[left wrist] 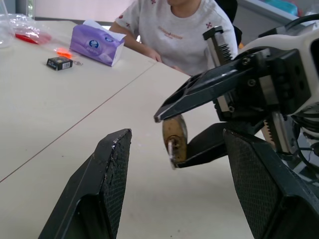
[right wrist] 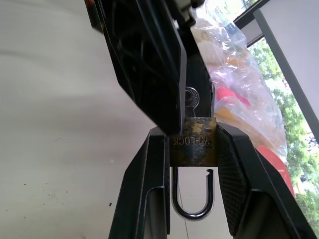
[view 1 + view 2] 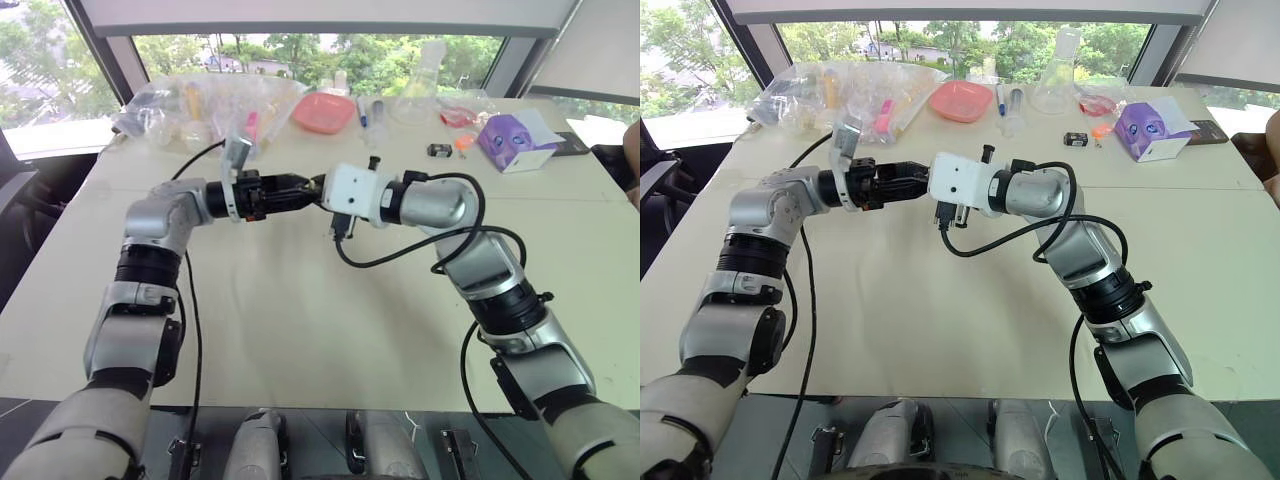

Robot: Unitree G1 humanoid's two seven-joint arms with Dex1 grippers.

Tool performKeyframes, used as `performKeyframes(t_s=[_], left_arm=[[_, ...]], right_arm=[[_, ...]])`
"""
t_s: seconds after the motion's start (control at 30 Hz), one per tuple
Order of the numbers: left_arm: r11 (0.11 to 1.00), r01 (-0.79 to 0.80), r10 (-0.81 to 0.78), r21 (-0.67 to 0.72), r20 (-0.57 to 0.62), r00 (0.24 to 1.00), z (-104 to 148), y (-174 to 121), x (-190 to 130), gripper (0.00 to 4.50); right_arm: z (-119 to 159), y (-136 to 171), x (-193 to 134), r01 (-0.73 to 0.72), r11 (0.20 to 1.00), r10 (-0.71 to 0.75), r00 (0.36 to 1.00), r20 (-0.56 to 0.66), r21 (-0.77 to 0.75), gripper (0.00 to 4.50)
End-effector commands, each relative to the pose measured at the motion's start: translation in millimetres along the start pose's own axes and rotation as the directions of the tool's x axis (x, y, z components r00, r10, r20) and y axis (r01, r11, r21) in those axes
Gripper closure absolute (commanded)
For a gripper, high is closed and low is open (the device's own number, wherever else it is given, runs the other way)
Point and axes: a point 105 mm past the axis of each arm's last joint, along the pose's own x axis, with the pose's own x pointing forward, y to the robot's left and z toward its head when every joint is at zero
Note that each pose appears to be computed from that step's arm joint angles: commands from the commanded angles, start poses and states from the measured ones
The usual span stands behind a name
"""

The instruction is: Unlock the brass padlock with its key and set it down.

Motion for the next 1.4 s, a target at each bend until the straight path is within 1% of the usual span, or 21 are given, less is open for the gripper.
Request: performKeyframes(t_s=[0.03,0.07,0.1,0.13,0.17,0.2,0.3,0.33,0.57,0.63,0.7,0.73,0.77,0.8,0.9,0.97,1.03,1.13,1.4], left_arm=[[0.999,0.024,-0.025,0.041,0.023,0.999,14,-2,5,1.49],[0.999,0.027,-0.028,0.042,0.023,0.999,14,-2,5,1.49],[0.999,0.033,-0.034,0.039,0.022,0.999,14,-3,6,1.87],[0.999,0.038,-0.039,0.037,0.021,0.999,13,-3,7,2.01],[0.998,0.052,-0.053,0.032,0.013,0.999,11,-5,7,2.35],[0.998,0.065,-0.065,0.027,0.004,0.998,9,-6,7,2.80],[0.996,0.085,-0.085,0.020,-0.014,0.996,6,-9,6,4.27],[0.996,0.088,-0.087,0.019,-0.017,0.996,6,-10,6,4.47],[0.998,0.048,-0.049,0.030,0.011,0.999,10,-6,4,4.47],[0.999,0.038,-0.039,0.035,0.021,0.999,12,-5,4,4.50],[0.999,0.028,-0.029,0.031,0.039,0.999,15,-4,3,4.50],[0.999,0.027,-0.028,0.028,0.045,0.999,16,-4,2,4.50],[0.999,0.026,-0.027,0.026,0.049,0.998,17,-4,2,4.50],[0.999,0.025,-0.026,0.025,0.051,0.998,17,-5,2,4.50],[0.999,0.020,-0.022,0.026,0.054,0.998,16,-6,1,4.50],[1.000,0.026,-0.027,0.014,0.058,0.998,14,-8,-1,4.50],[0.999,0.037,-0.037,0.000,0.073,0.997,16,-10,-2,4.50],[0.997,0.074,-0.072,-0.016,0.105,0.992,21,-18,-2,4.50],[0.993,0.121,-0.118,-0.015,0.112,0.987,26,-30,-5,4.50]], right_arm=[[28,-14,-6,0.058,0.996,-0.052,0.995,0.080,-0.068,3.83],[28,-14,-5,0.058,0.996,-0.052,0.995,0.081,-0.068,3.83],[29,-13,-6,0.057,0.996,-0.051,0.995,0.081,-0.070,3.83],[29,-13,-6,0.057,0.996,-0.051,0.995,0.082,-0.071,3.83],[29,-13,-6,0.057,0.996,-0.051,0.995,0.082,-0.072,3.83],[29,-13,-6,0.058,0.996,-0.052,0.995,0.082,-0.073,3.83],[30,-13,-6,0.060,0.995,-0.054,0.995,0.083,-0.074,3.83],[30,-13,-6,0.061,0.995,-0.055,0.995,0.082,-0.075,3.83],[30,-13,-6,0.060,0.995,-0.053,0.995,0.082,-0.082,3.83],[27,-12,-7,0.056,0.996,-0.051,0.996,0.074,-0.075,2.77],[20,-11,-10,0.060,0.995,-0.056,0.997,0.047,-0.077,2.01],[16,-12,-11,0.071,0.994,-0.068,0.997,0.032,-0.080,1.39],[13,-13,-14,0.084,0.993,-0.083,0.996,0.016,-0.082,1.01],[11,-13,-18,0.107,0.993,-0.107,0.994,0.012,-0.047,0.61],[12,-14,-28,0.151,0.984,-0.155,0.987,0.036,0.094,0.61],[21,-15,-36,0.169,0.958,-0.192,0.978,0.079,0.233,0.61],[25,-22,-45,0.208,0.928,-0.244,0.966,0.081,0.309,0.61],[15,-29,-56,0.274,0.902,-0.298,0.954,0.023,0.334,0.61],[2,-30,-56,0.301,0.892,-0.307,0.951,-0.037,0.338,0.61]])
